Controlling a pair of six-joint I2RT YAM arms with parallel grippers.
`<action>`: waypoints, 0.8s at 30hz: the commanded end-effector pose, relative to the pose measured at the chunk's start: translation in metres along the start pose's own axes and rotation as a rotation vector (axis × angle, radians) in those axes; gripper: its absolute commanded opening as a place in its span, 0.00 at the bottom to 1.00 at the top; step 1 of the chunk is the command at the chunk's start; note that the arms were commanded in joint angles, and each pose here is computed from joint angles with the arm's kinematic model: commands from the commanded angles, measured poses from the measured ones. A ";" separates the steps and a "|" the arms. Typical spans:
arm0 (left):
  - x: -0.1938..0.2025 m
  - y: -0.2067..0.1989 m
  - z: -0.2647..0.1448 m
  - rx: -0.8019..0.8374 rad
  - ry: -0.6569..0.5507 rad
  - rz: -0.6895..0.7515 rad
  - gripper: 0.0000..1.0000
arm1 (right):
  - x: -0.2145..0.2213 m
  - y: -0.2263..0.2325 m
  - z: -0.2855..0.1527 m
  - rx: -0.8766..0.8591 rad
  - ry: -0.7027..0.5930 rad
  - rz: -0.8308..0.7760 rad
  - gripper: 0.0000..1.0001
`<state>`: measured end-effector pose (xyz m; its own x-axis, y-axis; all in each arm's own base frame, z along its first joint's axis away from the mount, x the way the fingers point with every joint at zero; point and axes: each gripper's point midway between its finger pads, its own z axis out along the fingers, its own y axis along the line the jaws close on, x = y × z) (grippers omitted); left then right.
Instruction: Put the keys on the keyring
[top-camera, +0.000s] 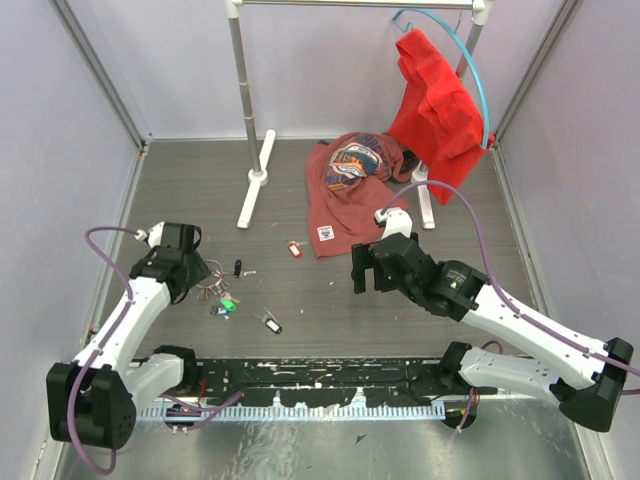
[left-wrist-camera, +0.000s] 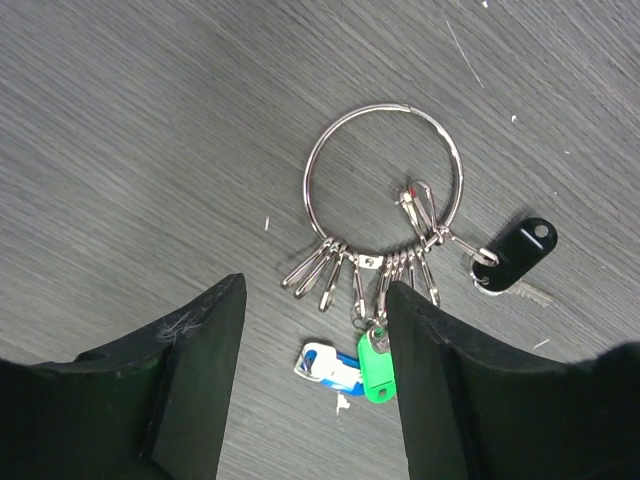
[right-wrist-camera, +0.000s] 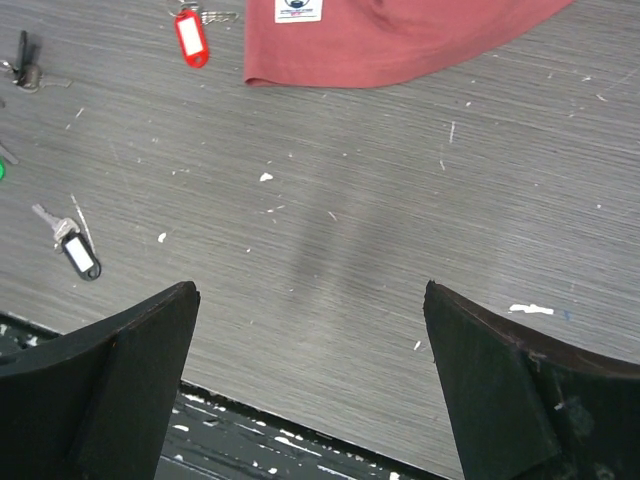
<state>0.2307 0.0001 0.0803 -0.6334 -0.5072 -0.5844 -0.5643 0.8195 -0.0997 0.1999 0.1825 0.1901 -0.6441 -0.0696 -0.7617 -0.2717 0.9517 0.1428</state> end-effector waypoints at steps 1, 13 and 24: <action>-0.004 -0.008 0.010 0.020 -0.009 -0.034 0.64 | -0.008 0.014 -0.003 -0.078 -0.034 0.020 1.00; 0.019 0.027 0.016 -0.149 0.031 -0.131 0.48 | 0.000 0.029 0.004 -0.142 0.009 0.012 1.00; 0.030 0.016 0.032 -0.103 0.171 -0.111 0.28 | 0.000 0.031 0.006 -0.152 0.009 0.007 1.00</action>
<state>0.2056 0.0134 0.0288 -0.6360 -0.6440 -0.4252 -0.7066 0.7074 -0.0144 0.1895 0.2056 0.1796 -0.6808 -0.0908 -0.7269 -0.3536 0.9097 0.2175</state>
